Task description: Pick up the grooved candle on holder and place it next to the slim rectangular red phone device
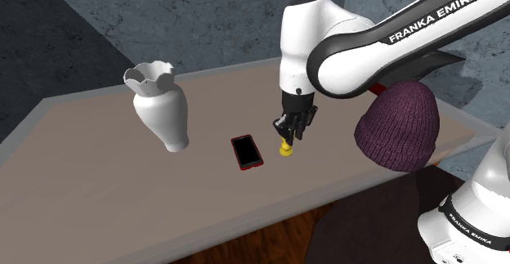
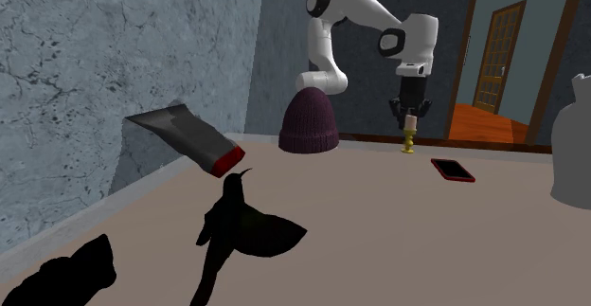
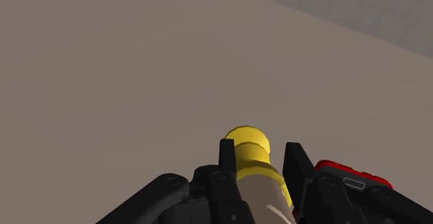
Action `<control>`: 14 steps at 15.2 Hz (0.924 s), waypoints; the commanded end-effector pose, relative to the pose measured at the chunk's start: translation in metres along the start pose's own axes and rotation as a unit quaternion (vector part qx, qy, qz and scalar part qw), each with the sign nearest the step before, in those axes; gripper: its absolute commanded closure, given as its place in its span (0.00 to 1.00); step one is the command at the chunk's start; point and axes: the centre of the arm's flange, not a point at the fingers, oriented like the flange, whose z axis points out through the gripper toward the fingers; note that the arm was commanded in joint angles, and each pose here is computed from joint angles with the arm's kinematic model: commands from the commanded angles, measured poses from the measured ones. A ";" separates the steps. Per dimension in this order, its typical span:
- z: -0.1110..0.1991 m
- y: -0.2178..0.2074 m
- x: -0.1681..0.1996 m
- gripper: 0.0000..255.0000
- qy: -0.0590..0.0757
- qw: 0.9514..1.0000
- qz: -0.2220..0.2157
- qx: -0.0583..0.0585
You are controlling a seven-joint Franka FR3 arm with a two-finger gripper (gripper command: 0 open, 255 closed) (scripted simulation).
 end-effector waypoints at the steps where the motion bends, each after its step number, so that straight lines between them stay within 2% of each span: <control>1: 0.010 0.000 -0.001 1.00 0.000 1.000 0.000 0.000; 10: 0.016 0.000 -0.001 1.00 0.000 1.000 0.000 0.000; 11: 0.016 0.000 -0.001 0.00 0.000 1.000 0.000 0.000; 14: 0.016 0.000 -0.001 0.00 0.000 1.000 0.000 0.000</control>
